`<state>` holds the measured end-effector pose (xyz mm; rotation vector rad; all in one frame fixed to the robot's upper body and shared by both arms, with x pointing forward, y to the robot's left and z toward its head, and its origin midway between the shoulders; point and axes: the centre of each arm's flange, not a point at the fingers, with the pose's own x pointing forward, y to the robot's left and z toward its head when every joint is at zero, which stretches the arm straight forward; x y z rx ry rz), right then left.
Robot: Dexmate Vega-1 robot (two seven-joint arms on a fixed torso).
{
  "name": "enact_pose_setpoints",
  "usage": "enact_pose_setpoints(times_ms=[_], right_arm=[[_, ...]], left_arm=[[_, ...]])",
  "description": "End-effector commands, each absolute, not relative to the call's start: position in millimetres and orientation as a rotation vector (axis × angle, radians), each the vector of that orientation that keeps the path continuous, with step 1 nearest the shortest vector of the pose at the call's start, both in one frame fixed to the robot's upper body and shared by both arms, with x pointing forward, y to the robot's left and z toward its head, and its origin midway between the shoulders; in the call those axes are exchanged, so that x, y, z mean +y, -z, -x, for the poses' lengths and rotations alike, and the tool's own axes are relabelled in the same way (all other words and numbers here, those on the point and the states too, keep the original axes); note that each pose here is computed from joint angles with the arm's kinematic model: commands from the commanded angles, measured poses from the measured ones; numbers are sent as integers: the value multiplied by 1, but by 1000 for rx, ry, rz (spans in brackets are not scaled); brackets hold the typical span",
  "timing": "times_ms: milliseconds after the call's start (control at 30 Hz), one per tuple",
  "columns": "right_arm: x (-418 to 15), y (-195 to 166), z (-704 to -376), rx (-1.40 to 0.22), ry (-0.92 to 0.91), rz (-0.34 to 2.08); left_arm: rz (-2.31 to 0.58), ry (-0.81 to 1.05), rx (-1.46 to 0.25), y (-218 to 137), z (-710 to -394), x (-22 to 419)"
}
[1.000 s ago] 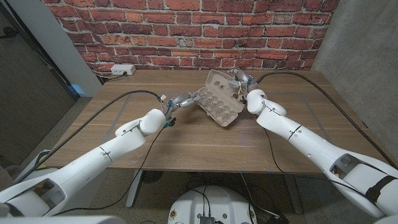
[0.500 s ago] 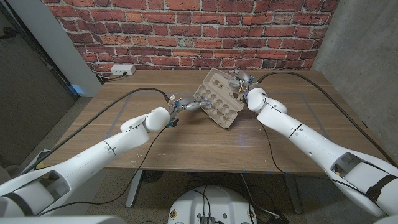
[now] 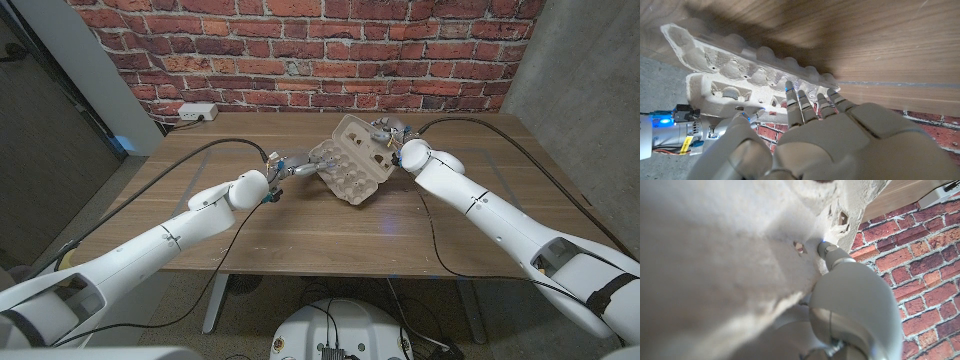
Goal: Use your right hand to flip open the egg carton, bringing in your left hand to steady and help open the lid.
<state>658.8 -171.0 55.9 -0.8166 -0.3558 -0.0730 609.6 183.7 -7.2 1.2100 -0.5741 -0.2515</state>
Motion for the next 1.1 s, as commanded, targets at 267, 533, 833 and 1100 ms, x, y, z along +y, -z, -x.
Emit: enact_pose_setpoints(times_ms=[267, 533, 833, 1100], right_arm=[[-161, -37, -663, -235, 1, 753], [-153, -33, -655, -238, 16, 742], [-148, -29, -650, -246, 31, 729], [-143, -30, -646, -278, 28, 708]], left_arm=[[-1196, 206, -611, -1, -599, 219], [-1189, 213, -616, 0, -599, 232], [-1174, 220, -636, 1, -595, 239], [-1143, 195, -677, -1, -593, 243]])
